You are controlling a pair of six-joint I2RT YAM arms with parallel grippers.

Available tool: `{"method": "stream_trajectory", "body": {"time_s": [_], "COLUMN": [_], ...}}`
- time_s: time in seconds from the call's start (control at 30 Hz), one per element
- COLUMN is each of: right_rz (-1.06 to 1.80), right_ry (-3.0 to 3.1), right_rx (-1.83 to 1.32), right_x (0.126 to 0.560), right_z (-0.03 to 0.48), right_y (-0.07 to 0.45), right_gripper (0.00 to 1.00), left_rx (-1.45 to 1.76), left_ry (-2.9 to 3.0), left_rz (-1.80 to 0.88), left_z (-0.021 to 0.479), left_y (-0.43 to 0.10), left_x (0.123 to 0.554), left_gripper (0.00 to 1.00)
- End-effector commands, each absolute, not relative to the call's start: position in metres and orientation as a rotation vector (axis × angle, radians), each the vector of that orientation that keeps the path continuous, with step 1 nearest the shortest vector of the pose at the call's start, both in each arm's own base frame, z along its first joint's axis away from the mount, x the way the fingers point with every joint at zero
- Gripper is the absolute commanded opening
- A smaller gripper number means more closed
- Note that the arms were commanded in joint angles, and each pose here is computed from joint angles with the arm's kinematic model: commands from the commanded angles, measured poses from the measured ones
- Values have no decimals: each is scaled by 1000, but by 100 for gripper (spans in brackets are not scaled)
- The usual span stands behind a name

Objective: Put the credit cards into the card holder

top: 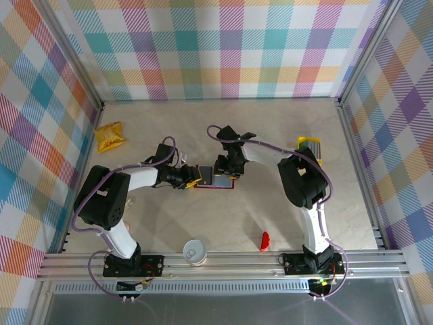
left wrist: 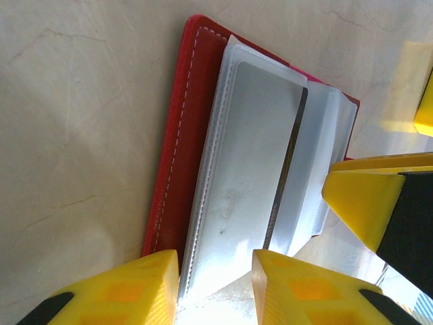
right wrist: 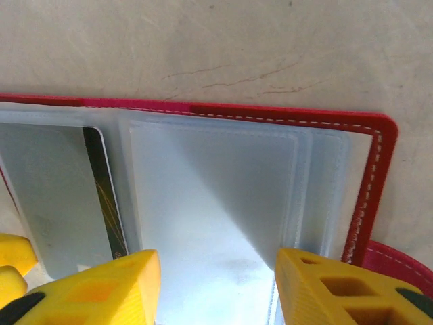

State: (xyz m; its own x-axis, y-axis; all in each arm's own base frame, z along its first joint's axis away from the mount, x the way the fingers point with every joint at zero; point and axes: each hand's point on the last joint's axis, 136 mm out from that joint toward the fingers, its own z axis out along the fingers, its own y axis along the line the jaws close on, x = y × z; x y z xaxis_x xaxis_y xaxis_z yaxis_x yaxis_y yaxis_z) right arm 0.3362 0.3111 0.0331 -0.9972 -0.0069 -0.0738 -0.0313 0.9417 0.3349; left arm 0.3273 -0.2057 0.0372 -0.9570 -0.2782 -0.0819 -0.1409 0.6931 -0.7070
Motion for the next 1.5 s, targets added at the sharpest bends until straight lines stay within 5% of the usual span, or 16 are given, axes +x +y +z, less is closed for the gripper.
{"method": "stream_trajectory", "body": {"time_s": [0.0,1.47], "right_rz": [563,750], "right_ry": [3086,2974], "right_rx": [-7,-47], "right_x": [327,341], "right_z": [16,53], "right_y": [320,360], "right_gripper": [49,44], "left_rx": [-318,-354], "left_ry": [2718,2714], "left_rz": [-1107,-976], "left_z": [36,47], "left_y": [-205,-188], "left_x": [326,326], "left_gripper": [34,36]}}
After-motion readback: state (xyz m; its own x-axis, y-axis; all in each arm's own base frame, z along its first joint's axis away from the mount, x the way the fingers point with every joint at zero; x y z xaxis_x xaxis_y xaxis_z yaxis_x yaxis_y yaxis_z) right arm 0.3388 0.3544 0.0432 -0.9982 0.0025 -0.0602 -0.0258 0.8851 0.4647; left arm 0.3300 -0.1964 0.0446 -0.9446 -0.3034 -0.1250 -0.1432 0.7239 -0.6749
